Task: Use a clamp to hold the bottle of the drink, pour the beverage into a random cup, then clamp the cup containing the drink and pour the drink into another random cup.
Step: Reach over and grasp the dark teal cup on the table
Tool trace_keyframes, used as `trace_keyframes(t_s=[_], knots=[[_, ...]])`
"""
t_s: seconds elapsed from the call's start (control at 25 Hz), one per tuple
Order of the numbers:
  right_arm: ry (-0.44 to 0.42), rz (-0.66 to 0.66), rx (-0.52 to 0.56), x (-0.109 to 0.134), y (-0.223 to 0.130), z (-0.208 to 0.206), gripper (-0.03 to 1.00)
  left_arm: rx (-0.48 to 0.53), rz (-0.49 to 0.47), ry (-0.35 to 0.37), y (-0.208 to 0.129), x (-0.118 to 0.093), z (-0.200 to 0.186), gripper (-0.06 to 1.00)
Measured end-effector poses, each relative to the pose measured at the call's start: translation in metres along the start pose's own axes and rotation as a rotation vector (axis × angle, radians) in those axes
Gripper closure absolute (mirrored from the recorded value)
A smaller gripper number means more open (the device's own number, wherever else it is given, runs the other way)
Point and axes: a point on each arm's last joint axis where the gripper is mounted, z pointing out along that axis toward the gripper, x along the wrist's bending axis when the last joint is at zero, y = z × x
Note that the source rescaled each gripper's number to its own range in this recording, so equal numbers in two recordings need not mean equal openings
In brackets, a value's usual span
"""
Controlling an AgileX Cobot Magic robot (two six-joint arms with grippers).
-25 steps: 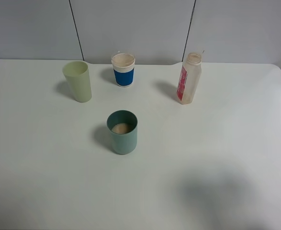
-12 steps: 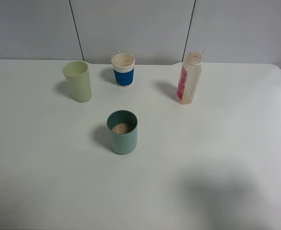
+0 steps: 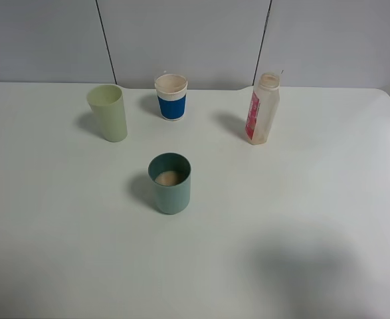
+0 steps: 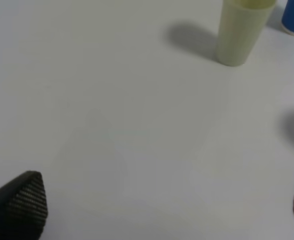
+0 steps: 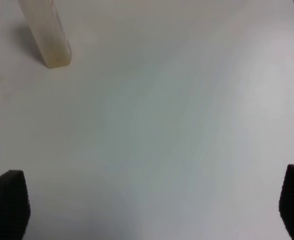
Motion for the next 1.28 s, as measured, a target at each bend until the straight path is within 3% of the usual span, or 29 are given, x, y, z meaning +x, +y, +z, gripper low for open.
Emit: trace_keyframes(t_s=[1.04,1.24,1.28], knots=[[0.000,0.000,0.000,0.000,0.000,0.000,-0.03,0.016,0.003,0.007,0.002,0.001,0.003,-0.06],[0.000,0.000,0.000,0.000,0.000,0.000,-0.03,-0.186,-0.074,-0.095,0.045,-0.009,0.006,-0.06],[0.000,0.000,0.000,0.000,0.000,0.000,-0.03,-0.173,-0.084,-0.110,0.051,-0.010,0.014,-0.06]])
